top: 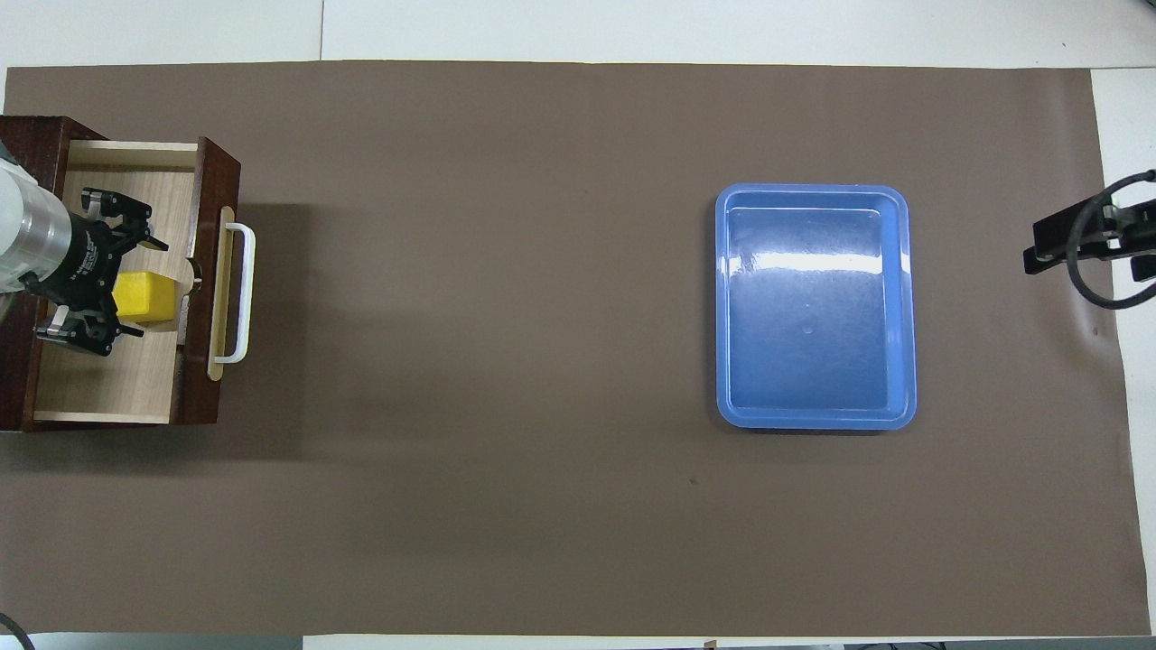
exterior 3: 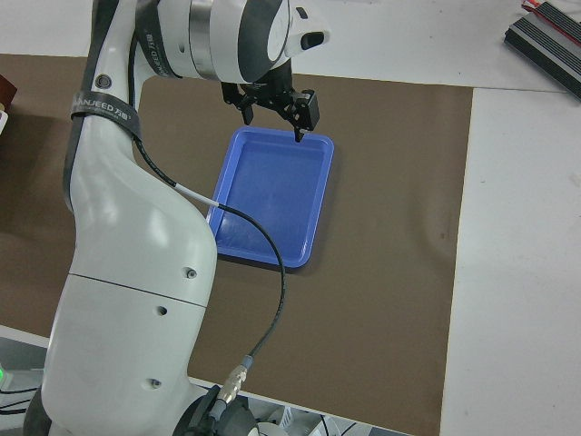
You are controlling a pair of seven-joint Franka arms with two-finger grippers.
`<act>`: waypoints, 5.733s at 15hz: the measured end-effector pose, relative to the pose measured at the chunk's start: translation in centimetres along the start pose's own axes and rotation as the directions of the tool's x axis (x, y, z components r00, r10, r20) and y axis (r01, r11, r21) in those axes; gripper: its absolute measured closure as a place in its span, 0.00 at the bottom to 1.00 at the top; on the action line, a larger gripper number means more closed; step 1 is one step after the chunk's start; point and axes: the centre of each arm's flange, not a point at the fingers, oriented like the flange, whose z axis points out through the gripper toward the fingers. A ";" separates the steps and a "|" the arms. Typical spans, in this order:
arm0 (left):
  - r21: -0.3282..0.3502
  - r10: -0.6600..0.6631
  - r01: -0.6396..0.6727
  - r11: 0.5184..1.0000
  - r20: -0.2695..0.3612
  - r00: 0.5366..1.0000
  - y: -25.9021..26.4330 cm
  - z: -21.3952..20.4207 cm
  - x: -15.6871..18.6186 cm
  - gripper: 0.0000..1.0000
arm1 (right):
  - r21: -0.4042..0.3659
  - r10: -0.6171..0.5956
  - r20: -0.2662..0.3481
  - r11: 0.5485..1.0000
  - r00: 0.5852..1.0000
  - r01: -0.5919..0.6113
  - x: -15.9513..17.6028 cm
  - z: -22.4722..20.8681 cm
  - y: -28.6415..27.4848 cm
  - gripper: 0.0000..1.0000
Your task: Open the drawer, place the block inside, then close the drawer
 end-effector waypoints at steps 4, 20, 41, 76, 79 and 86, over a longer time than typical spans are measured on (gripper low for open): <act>0.027 -0.023 0.023 0.999 -0.003 1.000 0.1 2.4 -3.3 0.00 | -0.026 -0.052 -0.007 0.998 0.999 0.052 -2.4 -0.6 0.1 0.00; -0.040 -0.035 0.032 0.999 -0.084 0.996 -1.0 7.5 7.1 0.00 | -0.010 -0.046 -0.007 0.999 0.999 0.046 -2.6 1.6 1.9 0.00; 0.060 0.643 -0.645 0.761 0.053 0.764 -5.0 -3.1 4.6 0.00 | -0.011 -0.049 -0.009 0.999 0.999 0.049 -2.5 1.5 1.8 0.00; -0.066 0.956 -0.957 0.281 0.102 0.274 -2.3 -7.1 -1.4 0.00 | -0.011 -0.049 -0.014 0.999 0.999 0.048 -2.5 1.3 1.8 0.00; -0.068 0.958 -0.957 0.281 0.081 0.276 -2.6 -7.9 -1.5 0.00 | -0.011 -0.049 -0.014 0.999 0.999 0.049 -2.5 1.3 1.8 0.00; -0.069 0.958 -0.957 0.282 0.071 0.277 -2.6 -8.2 -1.4 0.00 | -0.011 -0.049 -0.014 0.999 0.999 0.048 -2.5 1.3 1.8 0.00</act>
